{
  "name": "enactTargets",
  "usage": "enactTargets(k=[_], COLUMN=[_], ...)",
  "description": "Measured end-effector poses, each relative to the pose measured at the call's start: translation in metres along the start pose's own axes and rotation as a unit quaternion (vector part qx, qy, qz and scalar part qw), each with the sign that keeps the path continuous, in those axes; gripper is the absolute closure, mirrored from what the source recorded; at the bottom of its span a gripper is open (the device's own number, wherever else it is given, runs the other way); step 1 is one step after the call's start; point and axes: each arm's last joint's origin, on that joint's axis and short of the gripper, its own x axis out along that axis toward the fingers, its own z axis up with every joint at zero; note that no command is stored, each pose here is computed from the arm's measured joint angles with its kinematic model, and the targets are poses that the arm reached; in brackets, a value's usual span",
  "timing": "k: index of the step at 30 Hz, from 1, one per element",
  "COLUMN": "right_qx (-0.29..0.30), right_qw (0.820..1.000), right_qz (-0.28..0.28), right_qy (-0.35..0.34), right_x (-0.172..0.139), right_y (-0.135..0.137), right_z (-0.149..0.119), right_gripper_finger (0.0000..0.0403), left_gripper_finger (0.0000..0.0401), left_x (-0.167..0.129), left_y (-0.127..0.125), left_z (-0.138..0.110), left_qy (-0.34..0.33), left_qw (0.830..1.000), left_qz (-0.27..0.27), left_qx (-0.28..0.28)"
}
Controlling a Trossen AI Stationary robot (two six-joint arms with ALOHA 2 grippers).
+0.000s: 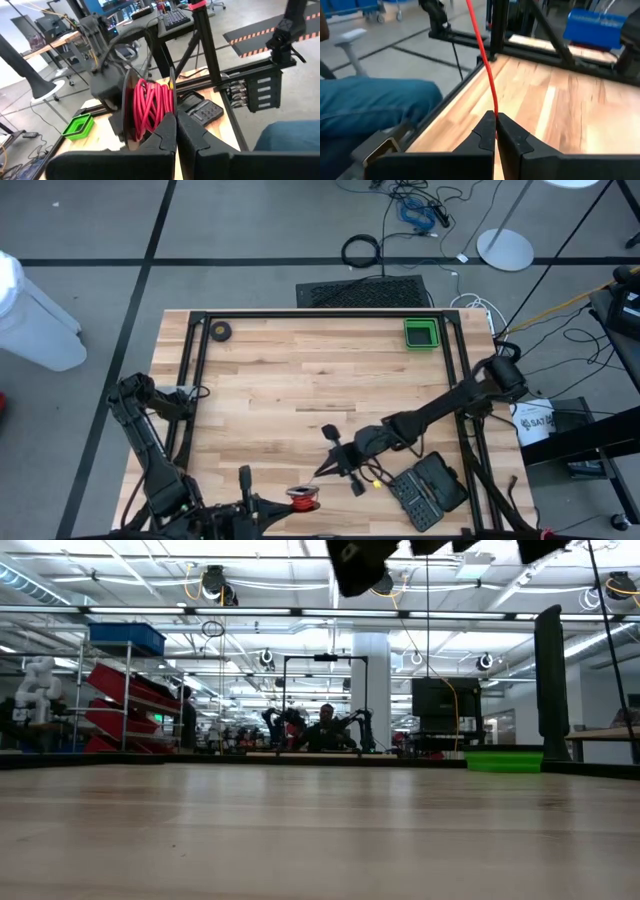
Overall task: Coil cords
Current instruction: Coil the red wire into the spool
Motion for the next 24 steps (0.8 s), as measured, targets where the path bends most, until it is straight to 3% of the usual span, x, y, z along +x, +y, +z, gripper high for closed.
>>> enactTargets(k=[7, 13, 19, 24], right_qx=[0.016, 0.001, -0.008, -0.018], right_qw=[0.999, 0.995, 0.996, 0.997], right_qz=[0.008, -0.042, -0.055, -0.057], right_qy=[0.048, 0.093, 0.073, 0.058], right_x=[-0.027, -0.050, -0.065, -0.070], right_y=[0.014, 0.030, 0.042, 0.050], right_z=[0.019, 0.027, 0.042, 0.047], right_gripper_finger=[0.0403, 0.0403, 0.0403, 0.0403], left_gripper_finger=[0.0400, 0.0400, 0.0399, 0.0399], left_x=[-0.003, -0.003, 0.002, 0.009], left_y=[-0.002, -0.002, 0.005, 0.008], left_z=[-0.002, -0.010, -0.023, -0.027], left_qy=[0.003, 0.030, 0.073, 0.096], left_qw=[1.000, 0.999, 0.997, 0.995], left_qz=[-0.009, -0.008, 0.005, -0.018], left_qx=[0.008, 0.020, 0.008, -0.012])
